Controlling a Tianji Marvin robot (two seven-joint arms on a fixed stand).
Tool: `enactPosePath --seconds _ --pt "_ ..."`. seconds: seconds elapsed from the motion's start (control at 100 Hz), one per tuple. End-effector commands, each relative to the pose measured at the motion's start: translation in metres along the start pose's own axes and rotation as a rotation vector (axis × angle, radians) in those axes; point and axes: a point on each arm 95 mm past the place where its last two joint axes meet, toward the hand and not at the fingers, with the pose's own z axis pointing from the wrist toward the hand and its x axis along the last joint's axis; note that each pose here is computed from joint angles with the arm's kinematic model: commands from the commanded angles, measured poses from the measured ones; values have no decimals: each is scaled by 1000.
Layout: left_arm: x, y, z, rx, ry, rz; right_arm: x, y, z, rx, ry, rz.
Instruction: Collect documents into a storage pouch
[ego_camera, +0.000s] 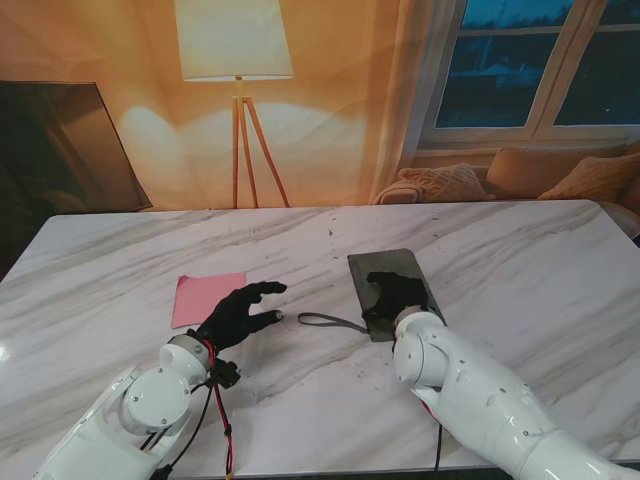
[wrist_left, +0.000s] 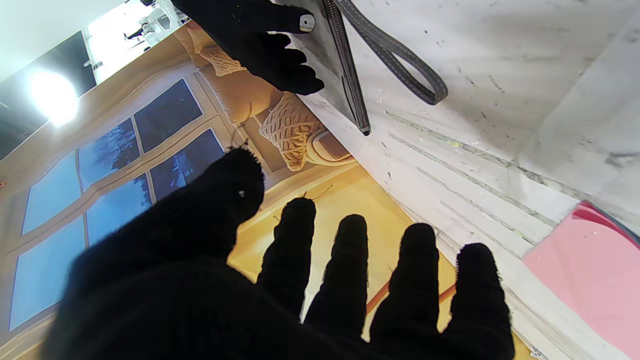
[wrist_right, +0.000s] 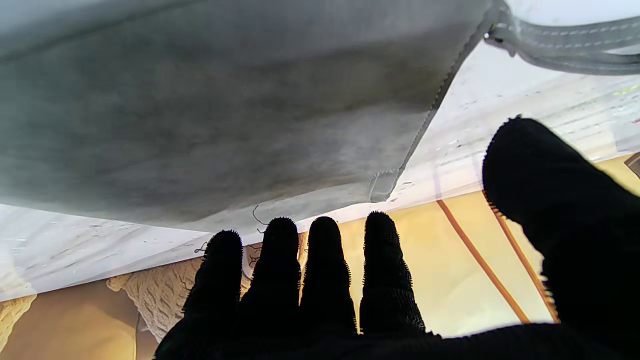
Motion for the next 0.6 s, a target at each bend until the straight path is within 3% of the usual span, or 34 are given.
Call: enactPosePath --seconds 0.0,0.59 --pt "-1 2 -1 -13 -1 -3 5 -4 2 10 -8 -8" --pt "0 3 -1 -14 -1 -12 13 -8 19 -7 -59 -124"
